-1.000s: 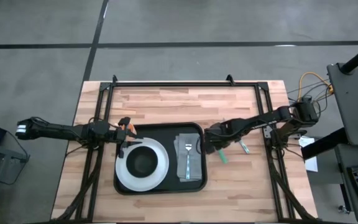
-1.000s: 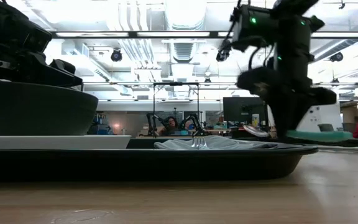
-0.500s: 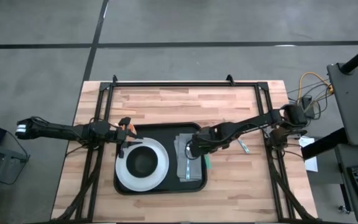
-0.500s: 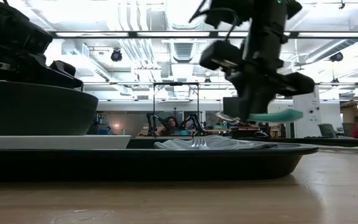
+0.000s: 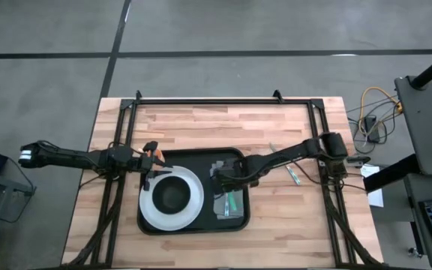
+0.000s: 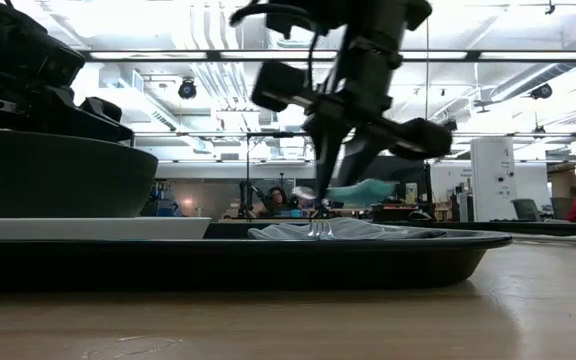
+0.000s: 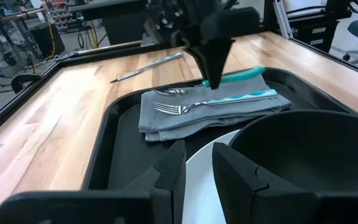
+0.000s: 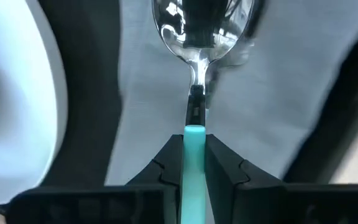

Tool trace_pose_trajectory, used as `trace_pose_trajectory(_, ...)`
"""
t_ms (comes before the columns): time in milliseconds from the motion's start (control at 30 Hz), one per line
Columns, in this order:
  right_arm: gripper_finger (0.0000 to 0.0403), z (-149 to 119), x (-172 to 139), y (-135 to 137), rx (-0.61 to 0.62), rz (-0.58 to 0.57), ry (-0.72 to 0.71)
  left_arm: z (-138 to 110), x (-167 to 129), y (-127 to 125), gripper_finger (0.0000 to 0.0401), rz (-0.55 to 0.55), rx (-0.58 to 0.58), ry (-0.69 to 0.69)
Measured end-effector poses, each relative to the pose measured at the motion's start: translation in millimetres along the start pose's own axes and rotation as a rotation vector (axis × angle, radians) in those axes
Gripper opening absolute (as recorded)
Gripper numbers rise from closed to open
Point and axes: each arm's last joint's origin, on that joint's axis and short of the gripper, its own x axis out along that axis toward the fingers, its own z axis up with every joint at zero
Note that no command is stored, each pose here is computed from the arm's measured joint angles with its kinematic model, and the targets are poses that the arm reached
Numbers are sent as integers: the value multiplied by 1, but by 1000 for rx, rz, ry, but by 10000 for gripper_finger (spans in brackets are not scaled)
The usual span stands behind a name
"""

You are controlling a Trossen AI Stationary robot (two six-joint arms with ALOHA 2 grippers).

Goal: Set up tray
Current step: Put the green spoon on the gray napkin to the left of the white fork

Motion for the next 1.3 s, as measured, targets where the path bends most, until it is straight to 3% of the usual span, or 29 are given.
trace_pose_trajectory(333,30,-2,8,21,83,30,-24,0,0,0,62,0,0,0)
trace_pose_trajectory(767,30,-32,20,24,157,38,-45,0,0,0,62,-1,0,3)
trace_pose_trajectory(1300,30,-22,40,25,143,36,-79,0,0,0,62,-1,0,5)
